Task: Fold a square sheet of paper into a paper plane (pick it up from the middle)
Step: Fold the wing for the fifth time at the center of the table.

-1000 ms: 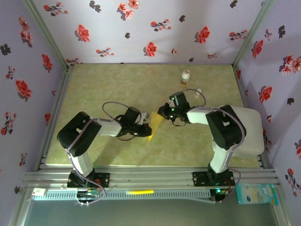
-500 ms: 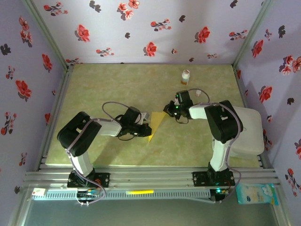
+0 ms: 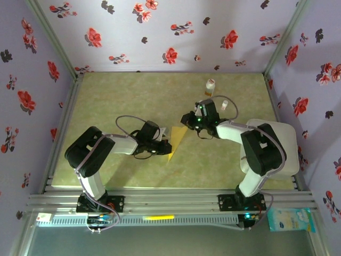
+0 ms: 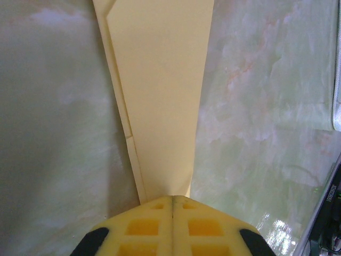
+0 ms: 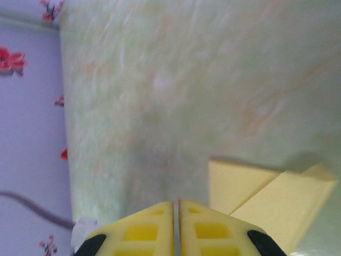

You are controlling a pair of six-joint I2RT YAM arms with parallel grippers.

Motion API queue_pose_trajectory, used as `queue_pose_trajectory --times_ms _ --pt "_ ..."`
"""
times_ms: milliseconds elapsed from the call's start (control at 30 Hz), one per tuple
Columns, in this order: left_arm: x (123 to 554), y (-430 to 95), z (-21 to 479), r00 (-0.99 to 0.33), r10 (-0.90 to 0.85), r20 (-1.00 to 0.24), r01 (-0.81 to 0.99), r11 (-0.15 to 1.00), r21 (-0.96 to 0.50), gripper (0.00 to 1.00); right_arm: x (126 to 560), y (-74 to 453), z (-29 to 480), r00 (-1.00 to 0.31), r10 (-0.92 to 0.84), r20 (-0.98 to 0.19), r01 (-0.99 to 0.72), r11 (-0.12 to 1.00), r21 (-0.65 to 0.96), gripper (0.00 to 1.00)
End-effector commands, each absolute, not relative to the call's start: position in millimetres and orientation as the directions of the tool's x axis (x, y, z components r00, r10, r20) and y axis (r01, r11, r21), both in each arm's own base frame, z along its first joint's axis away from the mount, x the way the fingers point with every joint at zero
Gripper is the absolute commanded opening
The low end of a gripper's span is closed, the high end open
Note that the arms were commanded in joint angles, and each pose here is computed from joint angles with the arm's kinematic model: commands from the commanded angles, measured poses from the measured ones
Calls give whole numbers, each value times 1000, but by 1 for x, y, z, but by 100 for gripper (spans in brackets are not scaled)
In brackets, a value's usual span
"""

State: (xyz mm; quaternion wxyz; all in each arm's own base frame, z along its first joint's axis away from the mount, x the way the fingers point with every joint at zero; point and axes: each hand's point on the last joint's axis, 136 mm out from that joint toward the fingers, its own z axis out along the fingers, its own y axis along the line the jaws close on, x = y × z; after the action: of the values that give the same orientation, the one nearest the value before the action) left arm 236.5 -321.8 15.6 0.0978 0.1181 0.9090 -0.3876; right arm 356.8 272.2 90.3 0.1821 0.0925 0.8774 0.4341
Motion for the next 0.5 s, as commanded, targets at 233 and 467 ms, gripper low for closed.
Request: queue_pose_trajectory --times_ms 233,467 --pt "199 -293 -40 -982 165 -91 186 786 -590 0 312 300 45 -972 204 -117 29 598 801 7" --pt "201 -295 -33 -981 164 -102 192 779 -597 0 297 276 -4 -976 205 -72 100 719 687 6"
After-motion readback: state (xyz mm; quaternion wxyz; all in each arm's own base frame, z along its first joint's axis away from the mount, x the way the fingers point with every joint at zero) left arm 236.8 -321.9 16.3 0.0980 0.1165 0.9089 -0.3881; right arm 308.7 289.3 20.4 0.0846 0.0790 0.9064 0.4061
